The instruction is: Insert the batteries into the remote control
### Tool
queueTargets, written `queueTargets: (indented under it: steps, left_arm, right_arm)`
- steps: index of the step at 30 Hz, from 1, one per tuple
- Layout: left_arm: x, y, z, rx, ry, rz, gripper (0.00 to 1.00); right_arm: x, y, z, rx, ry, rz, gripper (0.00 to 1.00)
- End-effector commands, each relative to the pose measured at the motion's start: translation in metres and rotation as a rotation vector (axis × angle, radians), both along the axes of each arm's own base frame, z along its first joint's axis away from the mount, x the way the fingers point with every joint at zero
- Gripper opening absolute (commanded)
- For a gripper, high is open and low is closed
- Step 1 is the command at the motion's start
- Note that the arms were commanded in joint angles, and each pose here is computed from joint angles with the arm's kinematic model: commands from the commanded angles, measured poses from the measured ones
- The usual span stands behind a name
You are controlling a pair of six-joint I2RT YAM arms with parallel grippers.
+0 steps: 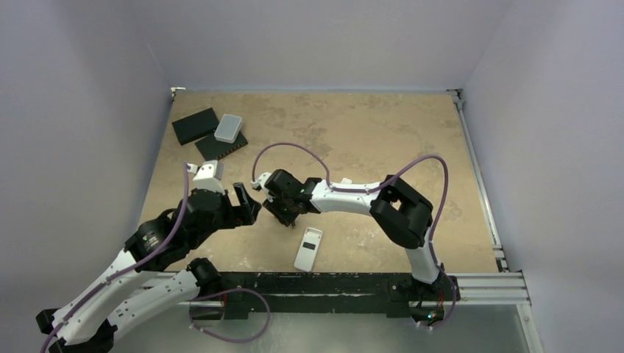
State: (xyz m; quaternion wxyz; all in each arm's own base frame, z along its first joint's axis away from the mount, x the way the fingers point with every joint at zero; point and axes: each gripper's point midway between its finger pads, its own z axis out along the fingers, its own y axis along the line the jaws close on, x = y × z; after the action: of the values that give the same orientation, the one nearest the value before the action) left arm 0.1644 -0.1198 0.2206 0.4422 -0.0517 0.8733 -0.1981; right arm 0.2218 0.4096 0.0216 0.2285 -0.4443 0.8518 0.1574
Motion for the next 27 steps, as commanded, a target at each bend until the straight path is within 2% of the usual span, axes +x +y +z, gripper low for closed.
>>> queueTargets:
  steps: [1, 9, 13, 27]
  left_arm:
    - [0.004, 0.001, 0.001, 0.007, -0.012, 0.01, 0.87]
    - [0.003, 0.002, 0.004, -0.003, -0.021, 0.016, 0.87]
    - [0.003, 0.003, 0.004, -0.006, -0.022, 0.017, 0.87]
    - [0.003, 0.004, 0.005, -0.012, -0.024, 0.028, 0.87]
  right_arm:
    - [-0.015, -0.012, -0.021, -0.075, 0.001, 0.032, 0.35]
    - [-0.02, -0.019, -0.028, -0.11, -0.01, 0.023, 0.17]
    - [-0.022, -0.016, -0.022, -0.088, -0.01, 0.02, 0.0]
    - [-0.033, 0.009, 0.057, 0.142, 0.001, 0.035, 0.0]
